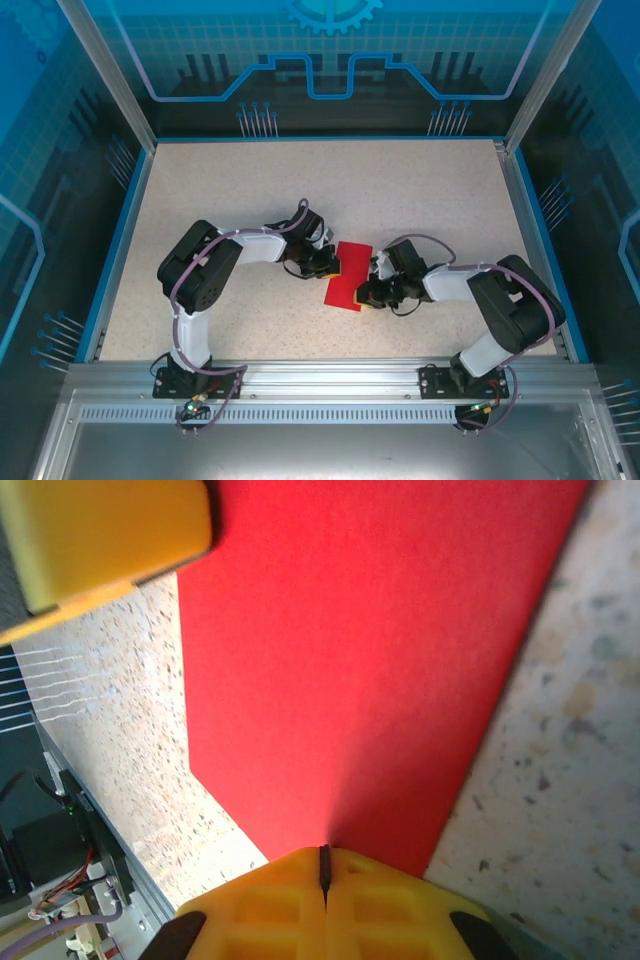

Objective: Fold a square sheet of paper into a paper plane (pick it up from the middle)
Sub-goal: Fold the square sheet of paper in half at the center of the table.

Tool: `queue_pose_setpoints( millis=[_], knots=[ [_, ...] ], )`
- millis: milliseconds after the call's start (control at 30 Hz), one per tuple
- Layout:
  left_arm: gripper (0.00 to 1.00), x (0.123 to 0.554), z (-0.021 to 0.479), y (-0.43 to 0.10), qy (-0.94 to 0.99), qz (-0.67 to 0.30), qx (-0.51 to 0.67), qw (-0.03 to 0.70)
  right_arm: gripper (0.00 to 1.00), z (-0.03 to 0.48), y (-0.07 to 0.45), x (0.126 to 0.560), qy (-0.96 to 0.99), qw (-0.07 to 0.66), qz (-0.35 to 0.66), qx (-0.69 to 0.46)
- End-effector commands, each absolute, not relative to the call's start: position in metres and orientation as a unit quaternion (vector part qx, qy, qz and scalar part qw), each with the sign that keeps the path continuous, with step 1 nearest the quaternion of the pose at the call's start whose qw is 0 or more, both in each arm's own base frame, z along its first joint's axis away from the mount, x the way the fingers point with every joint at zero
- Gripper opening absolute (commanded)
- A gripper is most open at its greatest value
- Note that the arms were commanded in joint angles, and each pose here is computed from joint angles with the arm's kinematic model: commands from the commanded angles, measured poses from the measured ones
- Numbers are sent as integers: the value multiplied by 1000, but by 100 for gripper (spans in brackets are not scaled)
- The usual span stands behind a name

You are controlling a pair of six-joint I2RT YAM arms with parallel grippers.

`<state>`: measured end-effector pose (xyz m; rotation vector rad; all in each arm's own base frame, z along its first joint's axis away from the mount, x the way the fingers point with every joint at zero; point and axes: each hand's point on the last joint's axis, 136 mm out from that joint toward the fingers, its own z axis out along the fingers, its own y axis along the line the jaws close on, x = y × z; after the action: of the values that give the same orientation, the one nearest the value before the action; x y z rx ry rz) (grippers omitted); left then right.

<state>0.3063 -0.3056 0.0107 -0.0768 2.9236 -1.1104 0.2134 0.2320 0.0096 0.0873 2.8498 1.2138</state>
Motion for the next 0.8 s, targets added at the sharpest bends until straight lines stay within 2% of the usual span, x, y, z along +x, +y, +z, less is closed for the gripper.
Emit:
queue_pose_setpoints(
  millis=[0, 133, 400, 767],
  knots=[
    [0, 270, -52, -266, 966, -246, -58, -55, 0, -1, 226, 206, 927, 21, 372, 36],
    [0, 269, -53, -266, 966, -245, -57, -55, 0, -3, 222, 201, 930, 19, 366, 38],
    [0, 269, -53, -265, 966, -244, -58, -56, 1, 39, 230, 197, 912, 47, 408, 6],
    [0, 269, -56, -264, 968, -239, -54, -60, 4, 27, 237, 190, 915, 12, 404, -9]
  ],
)
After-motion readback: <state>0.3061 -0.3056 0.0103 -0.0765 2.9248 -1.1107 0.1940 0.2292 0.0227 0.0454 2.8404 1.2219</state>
